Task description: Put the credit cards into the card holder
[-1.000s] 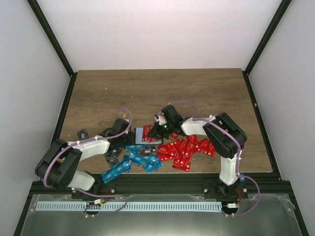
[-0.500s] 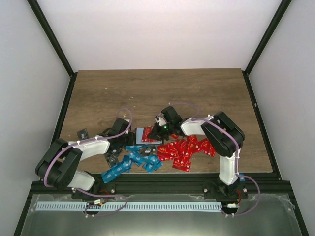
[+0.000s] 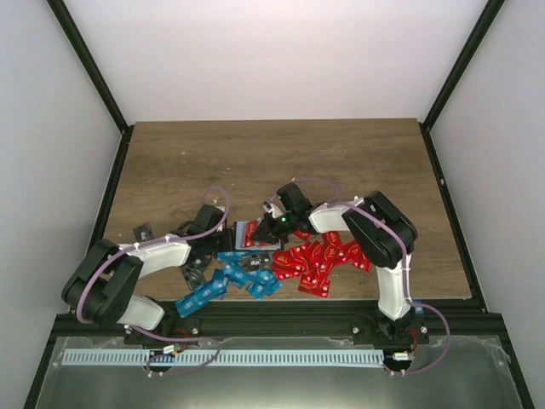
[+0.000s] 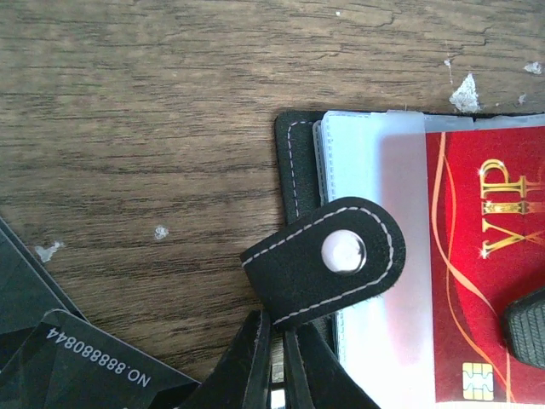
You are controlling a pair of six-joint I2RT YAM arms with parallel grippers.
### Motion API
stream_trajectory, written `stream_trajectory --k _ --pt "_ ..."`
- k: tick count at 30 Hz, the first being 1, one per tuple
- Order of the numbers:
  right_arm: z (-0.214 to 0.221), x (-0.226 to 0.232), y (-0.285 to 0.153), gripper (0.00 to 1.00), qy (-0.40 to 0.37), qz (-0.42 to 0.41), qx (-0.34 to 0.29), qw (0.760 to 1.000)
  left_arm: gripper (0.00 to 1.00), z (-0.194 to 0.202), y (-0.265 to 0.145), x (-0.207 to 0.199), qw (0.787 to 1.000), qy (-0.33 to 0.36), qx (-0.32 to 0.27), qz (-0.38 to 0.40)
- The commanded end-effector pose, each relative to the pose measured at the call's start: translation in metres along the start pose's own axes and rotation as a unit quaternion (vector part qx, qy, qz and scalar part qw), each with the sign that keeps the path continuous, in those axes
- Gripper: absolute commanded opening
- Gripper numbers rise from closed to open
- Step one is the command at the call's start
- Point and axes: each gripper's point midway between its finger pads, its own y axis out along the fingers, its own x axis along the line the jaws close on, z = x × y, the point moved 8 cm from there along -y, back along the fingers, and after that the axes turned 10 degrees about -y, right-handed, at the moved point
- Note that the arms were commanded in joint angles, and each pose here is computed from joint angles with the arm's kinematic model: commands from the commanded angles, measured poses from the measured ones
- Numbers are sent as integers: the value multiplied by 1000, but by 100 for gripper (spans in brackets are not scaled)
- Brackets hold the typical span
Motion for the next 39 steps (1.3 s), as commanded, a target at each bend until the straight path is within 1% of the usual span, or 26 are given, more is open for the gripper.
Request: stream_trajectory --k 1,21,28,34,36,39 --pt "3 -3 11 1 -2 10 29 1000 7 7 4 2 1000 7 30 -1" --pt "-2 -3 28 1 -12 -4 56 998 7 9 4 -1 999 19 39 18" --pt "-4 -2 30 2 -8 -5 50 999 7 10 4 -3 999 18 41 26" --pt "-2 3 23 9 -16 8 45 999 7 10 3 -1 999 16 40 22" --pt "-2 7 18 12 -23 13 41 999 7 10 2 -1 999 15 38 20" --pt "-2 13 12 22 -31 21 38 999 7 9 2 0 999 13 34 16"
